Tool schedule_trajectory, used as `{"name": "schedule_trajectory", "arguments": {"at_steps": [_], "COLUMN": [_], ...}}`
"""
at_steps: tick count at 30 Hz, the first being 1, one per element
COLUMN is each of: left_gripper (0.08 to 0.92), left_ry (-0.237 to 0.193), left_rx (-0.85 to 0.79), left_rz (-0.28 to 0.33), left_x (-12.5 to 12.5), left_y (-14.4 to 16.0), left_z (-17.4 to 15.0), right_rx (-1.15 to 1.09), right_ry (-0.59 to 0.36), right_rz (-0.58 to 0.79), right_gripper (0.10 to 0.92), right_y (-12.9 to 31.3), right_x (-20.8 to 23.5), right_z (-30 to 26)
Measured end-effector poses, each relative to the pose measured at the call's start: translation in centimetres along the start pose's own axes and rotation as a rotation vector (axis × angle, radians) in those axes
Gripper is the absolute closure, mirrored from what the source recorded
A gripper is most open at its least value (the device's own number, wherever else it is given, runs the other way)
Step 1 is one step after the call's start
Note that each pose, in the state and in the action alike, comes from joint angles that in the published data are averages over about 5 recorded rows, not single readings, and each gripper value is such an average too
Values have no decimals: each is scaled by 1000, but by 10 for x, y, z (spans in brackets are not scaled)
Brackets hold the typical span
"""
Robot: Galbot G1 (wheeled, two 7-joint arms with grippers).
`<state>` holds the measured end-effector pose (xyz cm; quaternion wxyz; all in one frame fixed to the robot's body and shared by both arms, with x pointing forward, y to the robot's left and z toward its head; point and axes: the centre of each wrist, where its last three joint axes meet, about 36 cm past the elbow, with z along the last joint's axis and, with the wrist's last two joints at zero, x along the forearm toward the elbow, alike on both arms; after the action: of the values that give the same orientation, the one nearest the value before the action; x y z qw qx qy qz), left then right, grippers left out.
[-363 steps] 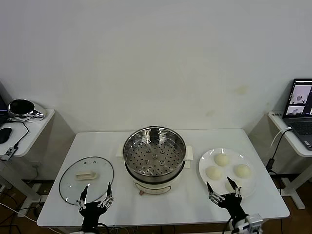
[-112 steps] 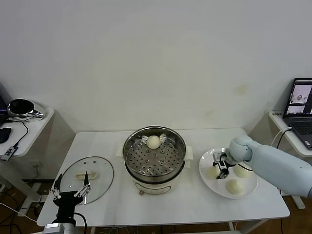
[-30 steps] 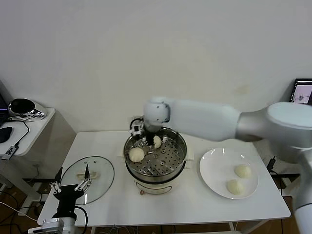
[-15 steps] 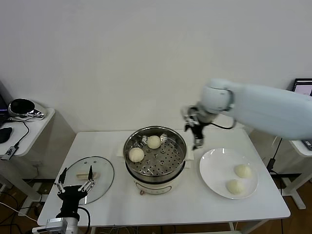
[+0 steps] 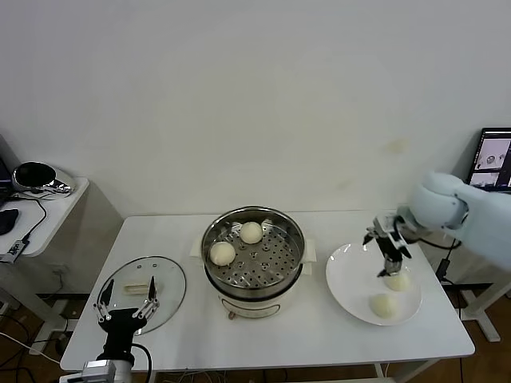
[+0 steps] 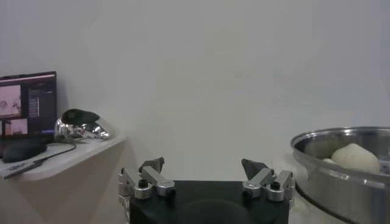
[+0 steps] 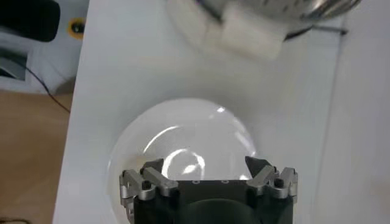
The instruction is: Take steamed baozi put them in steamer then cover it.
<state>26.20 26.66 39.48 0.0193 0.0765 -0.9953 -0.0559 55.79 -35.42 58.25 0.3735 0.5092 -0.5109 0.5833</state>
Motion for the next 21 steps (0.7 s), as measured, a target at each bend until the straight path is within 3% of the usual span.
{"name": "schedule_trajectory", "arguments": {"at_steps": [21], "left_gripper": [177], "left_ry": [13], "left_rx": [-8], "left_rz": [-13], "left_x": [4], "left_y": [3], "left_z": [4], "right_rx": [-21], "right_ry": [50], "right_rz": [-88], "right_gripper": [200], "right_y": [43], "right_x": [-82], "right_z": [28]}}
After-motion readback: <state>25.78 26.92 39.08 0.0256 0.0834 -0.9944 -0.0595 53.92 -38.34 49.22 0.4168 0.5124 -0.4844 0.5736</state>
